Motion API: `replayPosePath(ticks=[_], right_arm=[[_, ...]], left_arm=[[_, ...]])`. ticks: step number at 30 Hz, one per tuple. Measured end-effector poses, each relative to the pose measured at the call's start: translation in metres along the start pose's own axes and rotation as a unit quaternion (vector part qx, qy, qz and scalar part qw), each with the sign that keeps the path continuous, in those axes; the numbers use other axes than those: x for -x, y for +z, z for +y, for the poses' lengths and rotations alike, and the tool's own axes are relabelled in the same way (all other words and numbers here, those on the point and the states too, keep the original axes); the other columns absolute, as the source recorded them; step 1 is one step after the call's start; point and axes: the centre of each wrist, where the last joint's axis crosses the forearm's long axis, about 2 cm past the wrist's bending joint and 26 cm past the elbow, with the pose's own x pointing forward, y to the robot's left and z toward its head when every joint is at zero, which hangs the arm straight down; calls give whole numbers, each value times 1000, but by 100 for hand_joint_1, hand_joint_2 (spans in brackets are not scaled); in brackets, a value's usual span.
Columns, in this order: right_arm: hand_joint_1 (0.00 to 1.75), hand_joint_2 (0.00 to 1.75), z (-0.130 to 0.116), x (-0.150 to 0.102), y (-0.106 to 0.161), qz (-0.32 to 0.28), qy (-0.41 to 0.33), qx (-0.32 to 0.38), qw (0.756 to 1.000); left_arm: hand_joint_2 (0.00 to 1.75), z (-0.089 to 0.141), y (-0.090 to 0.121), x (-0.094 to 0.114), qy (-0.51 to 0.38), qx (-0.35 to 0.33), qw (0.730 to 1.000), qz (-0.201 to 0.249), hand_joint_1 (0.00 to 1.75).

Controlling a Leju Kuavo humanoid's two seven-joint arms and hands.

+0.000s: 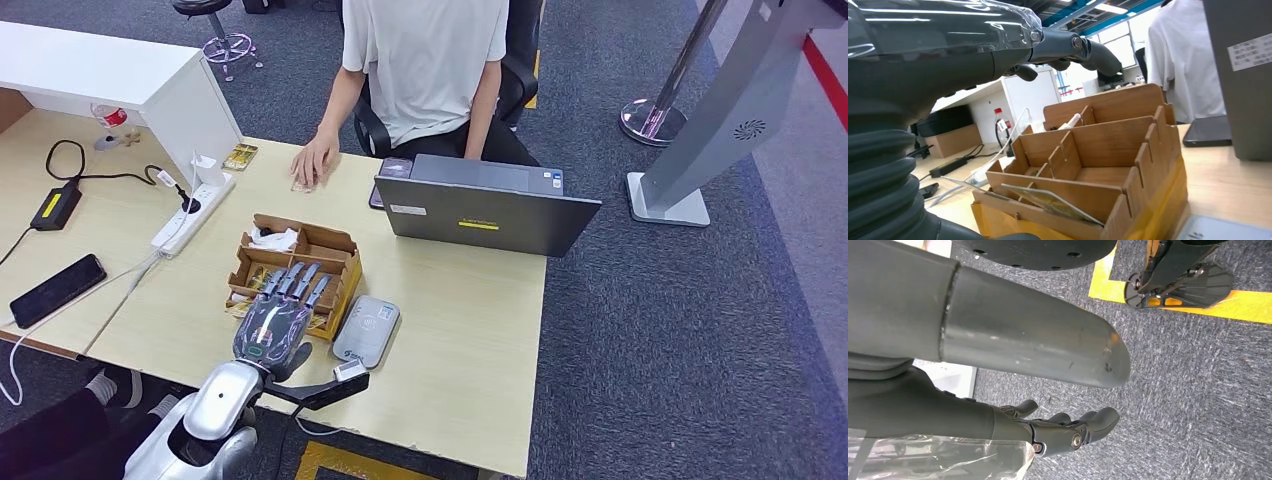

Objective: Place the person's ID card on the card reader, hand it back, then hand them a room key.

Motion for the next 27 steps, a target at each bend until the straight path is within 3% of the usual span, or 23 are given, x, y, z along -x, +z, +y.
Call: replayPosePath(ticks=[15,27], right_arm=[[0,0,0,0,0,-1,5,-5,1000],[0,0,0,0,0,-2,11,-5,1000]], left_arm=[[175,-3,-8,7,9,-4,999,34,0],[175,-10,-9,4,17,8,999,31,0]])
